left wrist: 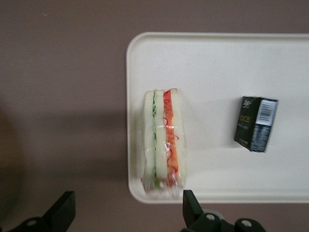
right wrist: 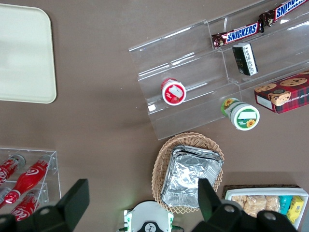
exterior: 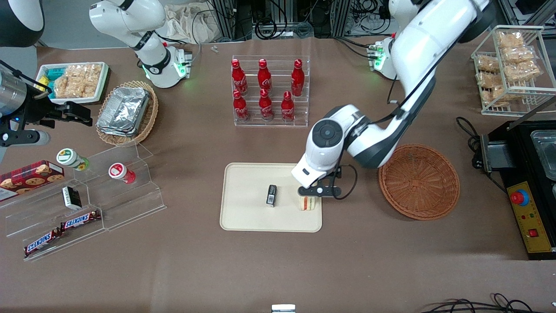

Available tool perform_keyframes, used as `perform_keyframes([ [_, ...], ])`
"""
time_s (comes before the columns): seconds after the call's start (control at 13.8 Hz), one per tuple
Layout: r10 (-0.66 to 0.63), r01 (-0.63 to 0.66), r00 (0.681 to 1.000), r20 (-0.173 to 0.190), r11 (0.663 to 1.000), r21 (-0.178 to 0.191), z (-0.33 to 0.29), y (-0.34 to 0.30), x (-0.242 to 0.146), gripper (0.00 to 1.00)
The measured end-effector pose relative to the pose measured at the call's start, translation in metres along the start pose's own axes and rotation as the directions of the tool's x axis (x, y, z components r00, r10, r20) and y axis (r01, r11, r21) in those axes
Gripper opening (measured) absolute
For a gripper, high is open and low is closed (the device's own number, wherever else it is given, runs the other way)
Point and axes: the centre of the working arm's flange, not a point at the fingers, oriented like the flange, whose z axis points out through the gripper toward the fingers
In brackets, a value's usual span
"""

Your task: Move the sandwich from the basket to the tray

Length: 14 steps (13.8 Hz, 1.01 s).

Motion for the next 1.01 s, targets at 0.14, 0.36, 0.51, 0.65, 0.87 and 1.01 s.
perform_keyframes([
  [0.14, 0.014, -0.013, 0.999, 0.040, 1.000, -0.016, -0.055, -0.021, -0.003, 1.00],
  [0.36, 0.045, -0.042, 0.995, 0.094, 0.998, -0.036, -0.124, -0.078, -0.003, 1.00],
  [0.51, 0.053, -0.051, 0.992, 0.118, 0.999, -0.016, -0.161, -0.126, -0.003, 1.00],
  [0.65, 0.069, -0.069, 0.986, 0.155, 0.998, -0.004, -0.189, -0.174, -0.007, 1.00],
  [0.87, 0.061, -0.056, 0.979, 0.192, 0.998, -0.029, -0.231, -0.250, -0.017, 1.00],
  [1.01, 0.052, -0.043, 0.979, 0.196, 0.998, -0.051, -0.259, -0.296, -0.033, 1.00],
])
